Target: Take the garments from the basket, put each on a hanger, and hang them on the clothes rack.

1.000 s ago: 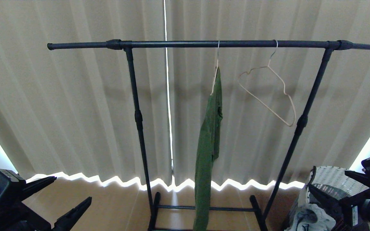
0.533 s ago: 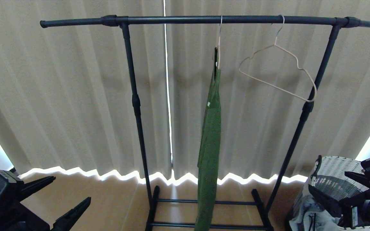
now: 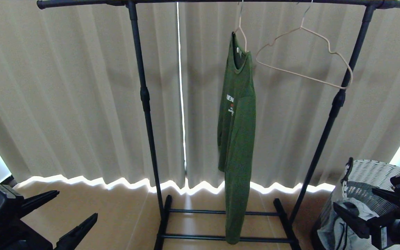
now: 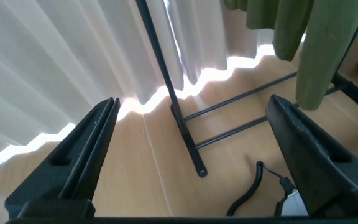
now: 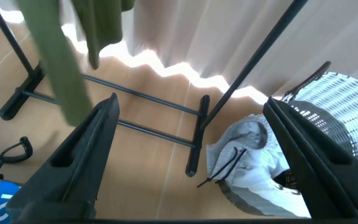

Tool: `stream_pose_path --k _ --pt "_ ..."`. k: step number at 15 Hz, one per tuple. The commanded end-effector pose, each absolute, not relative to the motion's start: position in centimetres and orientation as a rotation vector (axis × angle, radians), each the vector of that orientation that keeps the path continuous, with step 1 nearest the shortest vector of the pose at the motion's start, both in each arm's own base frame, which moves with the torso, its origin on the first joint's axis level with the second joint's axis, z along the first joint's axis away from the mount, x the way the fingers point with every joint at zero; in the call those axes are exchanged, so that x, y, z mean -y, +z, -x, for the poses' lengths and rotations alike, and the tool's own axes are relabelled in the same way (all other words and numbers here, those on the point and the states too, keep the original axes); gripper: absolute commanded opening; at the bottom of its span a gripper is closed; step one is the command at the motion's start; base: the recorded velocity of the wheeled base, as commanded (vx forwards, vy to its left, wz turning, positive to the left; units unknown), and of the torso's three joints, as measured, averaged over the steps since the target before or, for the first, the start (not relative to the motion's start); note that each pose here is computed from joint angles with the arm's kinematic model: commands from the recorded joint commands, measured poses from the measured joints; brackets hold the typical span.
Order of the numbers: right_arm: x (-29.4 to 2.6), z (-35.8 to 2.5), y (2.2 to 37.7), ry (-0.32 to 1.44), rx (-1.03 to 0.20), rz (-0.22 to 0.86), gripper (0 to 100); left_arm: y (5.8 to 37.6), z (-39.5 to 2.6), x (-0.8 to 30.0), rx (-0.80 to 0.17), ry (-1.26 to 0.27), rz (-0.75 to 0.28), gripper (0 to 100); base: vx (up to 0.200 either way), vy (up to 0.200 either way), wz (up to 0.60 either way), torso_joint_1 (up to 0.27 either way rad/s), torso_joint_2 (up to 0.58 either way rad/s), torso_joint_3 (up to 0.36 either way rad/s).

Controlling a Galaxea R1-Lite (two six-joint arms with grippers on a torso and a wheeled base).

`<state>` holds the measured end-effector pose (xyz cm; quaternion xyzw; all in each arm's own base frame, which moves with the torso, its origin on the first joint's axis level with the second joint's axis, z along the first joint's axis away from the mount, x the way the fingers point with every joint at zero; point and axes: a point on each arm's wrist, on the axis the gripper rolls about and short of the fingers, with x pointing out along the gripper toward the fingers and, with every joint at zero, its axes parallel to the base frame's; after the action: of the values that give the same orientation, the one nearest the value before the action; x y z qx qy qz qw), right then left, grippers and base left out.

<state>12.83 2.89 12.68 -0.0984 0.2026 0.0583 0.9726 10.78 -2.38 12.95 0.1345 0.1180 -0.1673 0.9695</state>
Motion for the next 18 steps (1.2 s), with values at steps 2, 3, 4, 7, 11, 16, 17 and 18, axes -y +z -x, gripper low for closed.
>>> stream_pose_path --k 2,3,4,7,11,16,17,18 --pt "-2.77 -12.95 12.61 0.108 -0.417 0.199 100 13.02 -10.61 2.35 -0.228 -0.339 -0.27 100 0.0 0.0 0.0 0.0 0.0 0.0" --pt "-2.75 -12.95 12.6 0.107 -0.418 0.201 100 13.35 -10.07 2.32 -0.194 -0.344 -0.26 100 0.0 0.0 0.0 0.0 0.0 0.0" --pt "-2.75 -12.95 12.6 0.107 -0.418 0.201 100 13.34 -9.87 2.29 -0.188 -0.345 -0.26 100 0.0 0.0 0.0 0.0 0.0 0.0" --pt "-2.75 -12.97 12.62 0.107 -0.418 0.201 100 13.35 -9.93 2.29 -0.189 -0.344 -0.261 100 0.0 0.0 0.0 0.0 0.0 0.0" --pt "-2.75 -12.97 12.64 0.107 -0.417 0.2 100 13.36 -10.0 2.25 -0.192 -0.336 -0.258 100 0.0 0.0 0.0 0.0 0.0 0.0" --pt "-2.76 -13.02 12.73 0.107 -0.412 0.199 100 13.28 -9.95 2.23 -0.196 -0.335 -0.258 100 0.0 -0.16 0.0 0.002 0.0 0.003" --pt "-2.76 -13.0 12.68 0.107 -0.415 0.2 100 13.31 -9.91 2.21 -0.193 -0.333 -0.258 100 0.0 -0.2 0.0 -0.002 0.0 0.017" --pt "-2.77 -13.04 12.69 0.107 -0.415 0.2 100 13.31 -9.91 2.21 -0.193 -0.333 -0.258 100 0.0 -0.2 0.0 0.002 0.0 0.002"
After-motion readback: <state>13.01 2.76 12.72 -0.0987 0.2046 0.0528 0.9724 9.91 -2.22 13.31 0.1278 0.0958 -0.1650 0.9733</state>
